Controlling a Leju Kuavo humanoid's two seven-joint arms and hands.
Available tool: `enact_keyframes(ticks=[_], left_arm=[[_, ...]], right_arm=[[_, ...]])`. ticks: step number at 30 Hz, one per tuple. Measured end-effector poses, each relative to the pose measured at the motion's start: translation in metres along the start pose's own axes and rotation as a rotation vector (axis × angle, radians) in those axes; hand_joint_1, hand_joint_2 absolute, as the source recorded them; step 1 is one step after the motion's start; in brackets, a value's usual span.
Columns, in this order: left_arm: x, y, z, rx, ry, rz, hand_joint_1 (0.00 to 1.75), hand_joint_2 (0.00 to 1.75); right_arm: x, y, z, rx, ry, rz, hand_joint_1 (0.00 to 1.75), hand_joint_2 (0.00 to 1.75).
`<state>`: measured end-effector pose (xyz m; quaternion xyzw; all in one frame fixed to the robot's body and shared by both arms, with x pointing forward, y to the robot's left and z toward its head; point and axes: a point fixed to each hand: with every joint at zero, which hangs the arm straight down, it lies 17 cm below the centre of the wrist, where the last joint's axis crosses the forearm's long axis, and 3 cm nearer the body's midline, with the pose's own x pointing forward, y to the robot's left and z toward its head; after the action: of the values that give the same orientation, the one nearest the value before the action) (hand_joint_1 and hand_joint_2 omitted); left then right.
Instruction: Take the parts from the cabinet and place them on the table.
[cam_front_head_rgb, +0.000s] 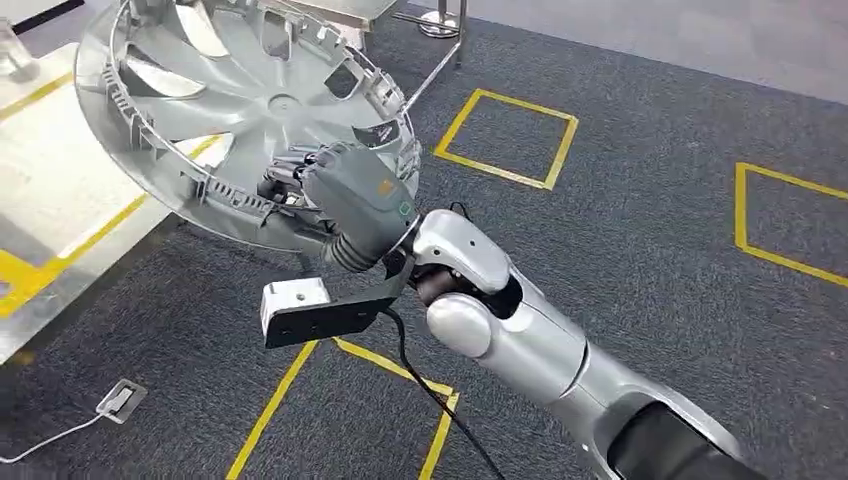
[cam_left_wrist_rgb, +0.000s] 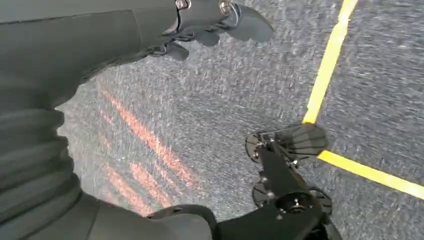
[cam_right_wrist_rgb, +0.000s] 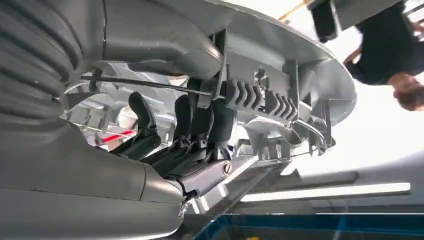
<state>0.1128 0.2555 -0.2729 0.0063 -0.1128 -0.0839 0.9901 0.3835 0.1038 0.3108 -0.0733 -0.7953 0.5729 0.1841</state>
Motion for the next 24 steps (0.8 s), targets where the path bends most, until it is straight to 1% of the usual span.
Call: enact_keyframes(ticks=[10, 15, 18, 24], left_arm=[[0.0031, -0.0023, 0.0, -0.003, -0.005, 0.003, 0.0, 1.75], [-0.0035, -0.0025, 0.0003, -0.004, 0.005, 0.003, 0.0, 1.75], [0.0015, -0.001, 0.0, -0.001, -0.003, 0.002, 0.0, 1.75], [-0.0016, 0.0025, -0.0001, 0.004, 0.002, 0.003, 0.0, 1.75]], right_arm=[[-0.0028, 0.0034, 0.0033, 0.004, 0.007, -0.003, 1.75, 1.75], [-0.0026, 0.0016, 0.0027, 0.002, 0.004, 0.001, 1.75, 1.75], [-0.003, 0.0012, 0.0027, 0.001, 0.004, 0.003, 1.75, 1.75], [-0.0034, 0.0026, 0.0033, 0.002, 0.008, -0.001, 1.75, 1.75]])
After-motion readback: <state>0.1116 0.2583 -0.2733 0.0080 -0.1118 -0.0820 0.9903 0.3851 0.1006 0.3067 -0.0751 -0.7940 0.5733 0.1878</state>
